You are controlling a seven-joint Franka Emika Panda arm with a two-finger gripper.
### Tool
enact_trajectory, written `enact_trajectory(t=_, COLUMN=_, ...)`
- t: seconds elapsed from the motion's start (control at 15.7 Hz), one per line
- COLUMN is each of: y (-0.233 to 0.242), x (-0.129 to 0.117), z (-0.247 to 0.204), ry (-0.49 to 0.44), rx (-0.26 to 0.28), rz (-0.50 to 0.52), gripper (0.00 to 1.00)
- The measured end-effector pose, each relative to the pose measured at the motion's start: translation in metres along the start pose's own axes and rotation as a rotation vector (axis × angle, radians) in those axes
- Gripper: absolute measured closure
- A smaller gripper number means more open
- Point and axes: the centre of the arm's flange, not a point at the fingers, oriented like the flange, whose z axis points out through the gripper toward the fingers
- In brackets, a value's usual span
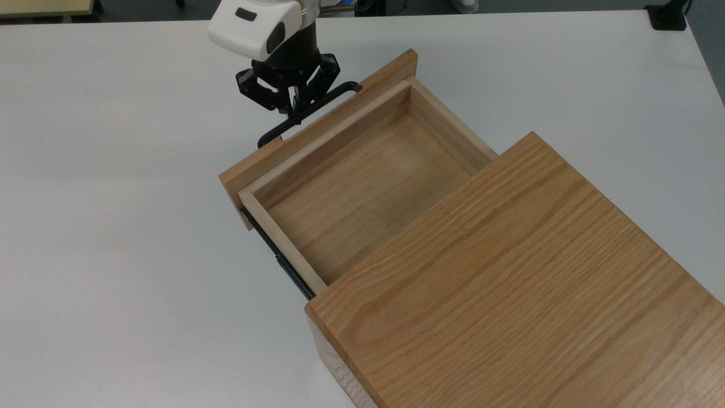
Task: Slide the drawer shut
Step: 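Lower the gripper onto the drawer front beside the black handle, then push the drawer front with the gripper into the wooden cabinet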
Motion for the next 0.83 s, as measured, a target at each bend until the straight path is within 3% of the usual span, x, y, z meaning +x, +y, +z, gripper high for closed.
enact_trajectory(t=0.57, y=-0.02, x=0.05, z=0.006, ry=0.128, rx=-0.023, rz=-0.037, gripper=0.96)
enact_trajectory(t=0.83, y=-0.039, x=0.067, z=0.013, ry=0.2, rx=-0.023, rz=0.023, gripper=0.93)
